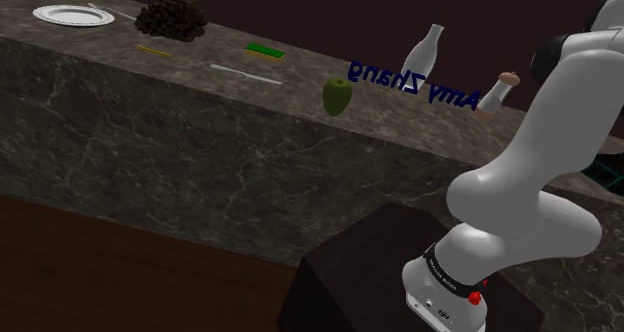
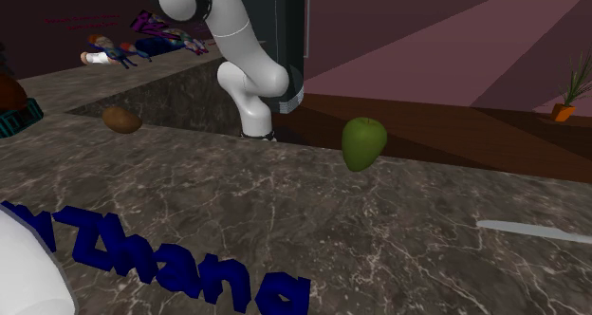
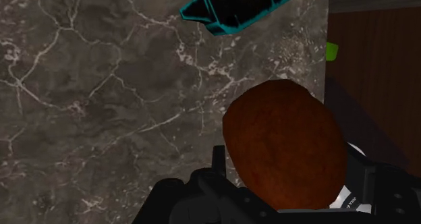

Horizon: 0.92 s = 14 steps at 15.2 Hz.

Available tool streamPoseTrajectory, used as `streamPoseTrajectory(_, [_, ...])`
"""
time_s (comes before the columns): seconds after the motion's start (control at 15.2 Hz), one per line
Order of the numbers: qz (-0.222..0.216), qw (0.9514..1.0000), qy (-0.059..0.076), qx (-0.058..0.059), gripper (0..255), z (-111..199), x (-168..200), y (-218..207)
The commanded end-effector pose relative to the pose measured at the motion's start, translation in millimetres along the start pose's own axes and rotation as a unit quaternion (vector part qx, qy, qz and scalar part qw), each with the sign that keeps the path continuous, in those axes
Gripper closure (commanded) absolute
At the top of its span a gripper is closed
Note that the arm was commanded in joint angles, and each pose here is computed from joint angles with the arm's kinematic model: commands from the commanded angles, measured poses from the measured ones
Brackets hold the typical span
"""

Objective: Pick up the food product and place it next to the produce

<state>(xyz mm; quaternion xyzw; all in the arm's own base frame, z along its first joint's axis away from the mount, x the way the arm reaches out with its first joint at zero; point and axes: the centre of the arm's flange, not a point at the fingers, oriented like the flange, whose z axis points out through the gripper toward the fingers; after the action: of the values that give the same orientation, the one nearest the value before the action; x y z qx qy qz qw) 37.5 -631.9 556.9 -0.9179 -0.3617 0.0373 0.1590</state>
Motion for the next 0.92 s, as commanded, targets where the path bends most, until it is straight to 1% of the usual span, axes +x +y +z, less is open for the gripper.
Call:
streamPoseTrajectory(0.0, [0.0,1.0,0.0,0.0,255,11.1,-0.6,2.4])
streamPoseTrajectory(0.86, [0.0,1.0,0.0,0.0,255,76.1,-3.8,24.3])
